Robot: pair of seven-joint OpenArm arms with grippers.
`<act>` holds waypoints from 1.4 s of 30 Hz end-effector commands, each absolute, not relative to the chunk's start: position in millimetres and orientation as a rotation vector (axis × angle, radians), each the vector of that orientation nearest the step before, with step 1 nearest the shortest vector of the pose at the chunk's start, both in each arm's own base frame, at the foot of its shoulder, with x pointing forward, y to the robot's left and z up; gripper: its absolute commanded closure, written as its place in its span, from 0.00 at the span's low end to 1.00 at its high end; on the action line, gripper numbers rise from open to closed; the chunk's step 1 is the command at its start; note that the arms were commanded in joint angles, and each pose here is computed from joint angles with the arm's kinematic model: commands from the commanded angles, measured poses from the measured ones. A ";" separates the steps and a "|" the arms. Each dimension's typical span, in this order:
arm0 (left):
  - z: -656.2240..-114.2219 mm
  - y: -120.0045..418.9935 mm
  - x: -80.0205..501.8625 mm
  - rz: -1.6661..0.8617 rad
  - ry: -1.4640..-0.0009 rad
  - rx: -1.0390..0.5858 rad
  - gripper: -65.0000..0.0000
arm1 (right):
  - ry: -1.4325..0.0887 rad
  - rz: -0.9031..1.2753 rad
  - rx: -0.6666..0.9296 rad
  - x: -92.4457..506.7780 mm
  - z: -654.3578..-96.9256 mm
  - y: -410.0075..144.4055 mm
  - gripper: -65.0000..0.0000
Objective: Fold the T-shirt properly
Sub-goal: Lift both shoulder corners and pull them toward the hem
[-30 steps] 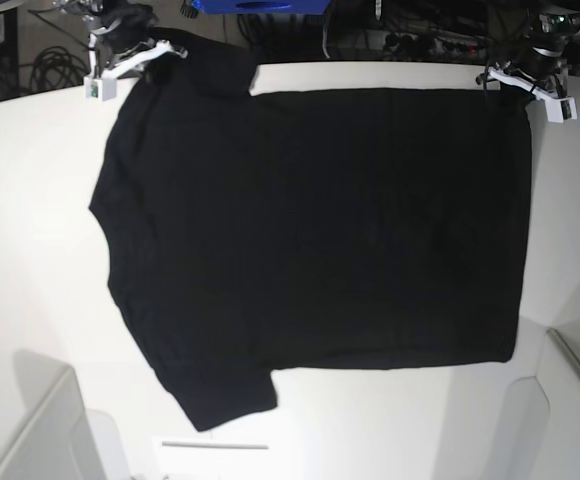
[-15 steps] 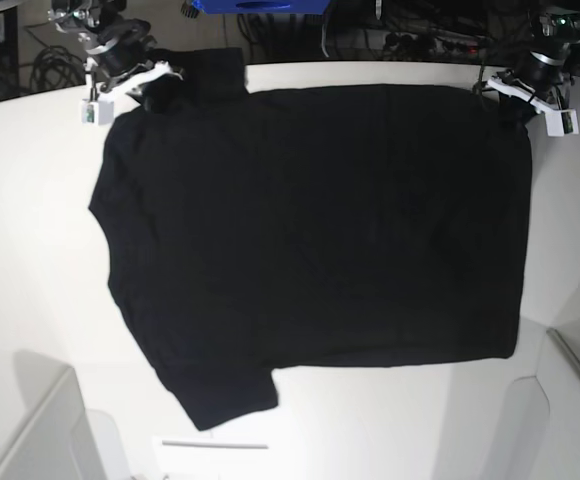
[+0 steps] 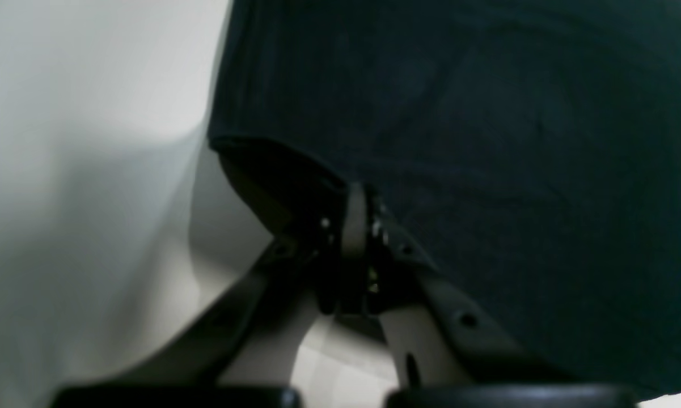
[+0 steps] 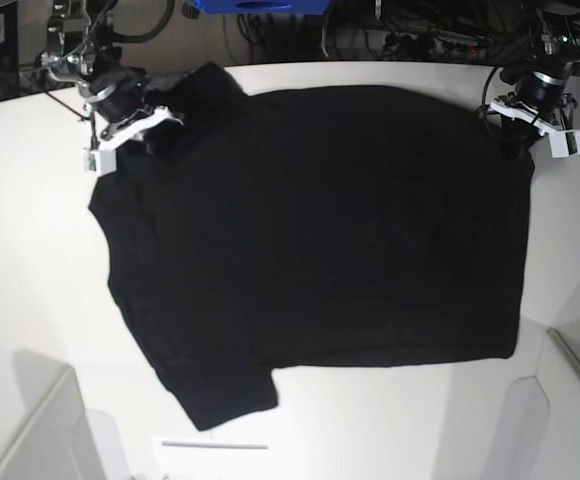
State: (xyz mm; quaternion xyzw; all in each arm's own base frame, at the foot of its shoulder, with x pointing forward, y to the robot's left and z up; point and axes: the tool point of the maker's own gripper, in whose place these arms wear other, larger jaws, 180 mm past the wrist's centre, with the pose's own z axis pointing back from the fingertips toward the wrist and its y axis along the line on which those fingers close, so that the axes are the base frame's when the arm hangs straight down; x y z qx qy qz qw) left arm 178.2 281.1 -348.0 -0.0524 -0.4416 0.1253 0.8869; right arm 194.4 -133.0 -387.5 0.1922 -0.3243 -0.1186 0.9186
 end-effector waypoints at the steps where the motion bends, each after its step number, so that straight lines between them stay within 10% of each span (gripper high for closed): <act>1: -337.5 282.6 183.8 0.247 -0.958 -0.108 1.00 | -0.708 -0.239 0.403 203.4 -377.6 -133.8 1.00; 42: -345.6 319.5 235.2 0.507 -0.908 -0.124 1.00 | -0.715 -0.265 0.448 309.0 -364.9 -136.0 1.00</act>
